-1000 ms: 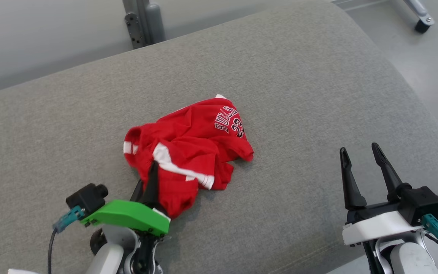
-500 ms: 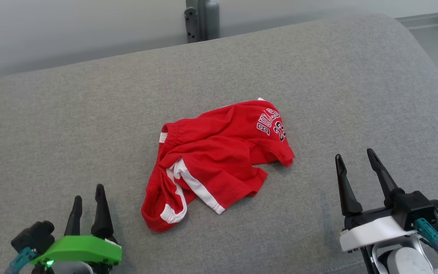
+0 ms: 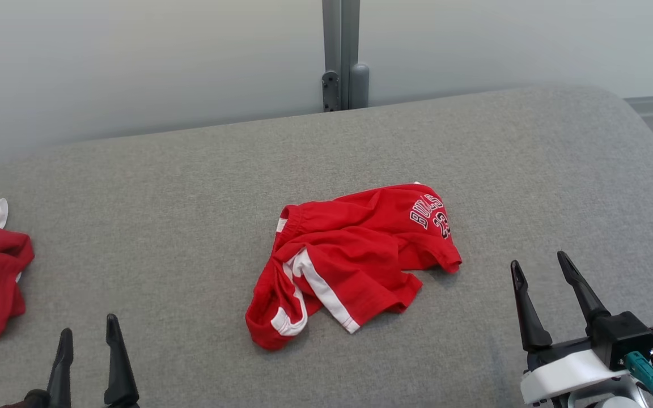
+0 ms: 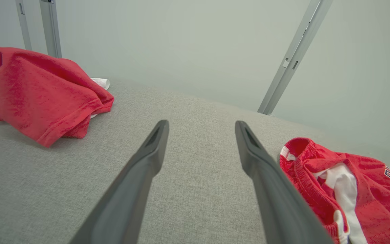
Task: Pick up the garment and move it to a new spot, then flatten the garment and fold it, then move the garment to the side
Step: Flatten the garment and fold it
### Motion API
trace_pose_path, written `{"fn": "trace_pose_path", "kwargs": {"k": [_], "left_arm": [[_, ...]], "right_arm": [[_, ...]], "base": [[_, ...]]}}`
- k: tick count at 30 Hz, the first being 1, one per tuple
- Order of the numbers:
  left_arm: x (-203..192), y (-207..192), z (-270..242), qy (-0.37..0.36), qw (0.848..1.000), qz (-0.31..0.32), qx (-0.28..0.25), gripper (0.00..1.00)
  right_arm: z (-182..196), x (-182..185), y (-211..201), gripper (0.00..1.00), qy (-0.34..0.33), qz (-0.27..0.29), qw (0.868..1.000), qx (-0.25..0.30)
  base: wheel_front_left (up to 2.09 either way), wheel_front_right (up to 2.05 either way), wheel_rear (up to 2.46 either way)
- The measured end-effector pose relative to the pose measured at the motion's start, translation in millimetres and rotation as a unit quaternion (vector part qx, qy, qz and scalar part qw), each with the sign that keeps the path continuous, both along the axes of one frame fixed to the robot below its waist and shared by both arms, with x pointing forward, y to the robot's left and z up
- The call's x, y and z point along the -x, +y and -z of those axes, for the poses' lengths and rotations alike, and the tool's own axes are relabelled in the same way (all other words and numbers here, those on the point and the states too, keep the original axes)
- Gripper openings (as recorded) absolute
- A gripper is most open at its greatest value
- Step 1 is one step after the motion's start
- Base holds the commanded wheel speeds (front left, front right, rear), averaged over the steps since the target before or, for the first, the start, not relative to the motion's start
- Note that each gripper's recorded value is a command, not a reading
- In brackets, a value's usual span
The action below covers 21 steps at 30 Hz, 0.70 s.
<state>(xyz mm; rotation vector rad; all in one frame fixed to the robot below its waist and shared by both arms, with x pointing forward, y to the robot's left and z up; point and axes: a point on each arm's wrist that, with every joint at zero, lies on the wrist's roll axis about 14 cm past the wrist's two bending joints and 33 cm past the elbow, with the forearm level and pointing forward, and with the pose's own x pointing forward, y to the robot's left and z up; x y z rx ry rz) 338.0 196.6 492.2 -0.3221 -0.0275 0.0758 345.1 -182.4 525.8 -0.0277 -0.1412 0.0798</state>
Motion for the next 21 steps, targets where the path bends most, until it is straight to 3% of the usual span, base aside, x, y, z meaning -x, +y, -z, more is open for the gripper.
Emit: {"fn": "trace_pose_path", "kwargs": {"k": [12,21], "left_arm": [[52,53,-10,-0.020,0.995,-0.057,-0.085,1.00],[56,44,-4,-0.017,0.996,-0.036,-0.082,1.00]], "right_arm": [[-16,6,25,1.00,-0.027,-0.040,0.999,0.008],[-11,6,36,1.00,-0.020,-0.055,0.998,0.009]], "base": [[0.00,0.00,0.00],[0.00,0.00,0.00]]}}
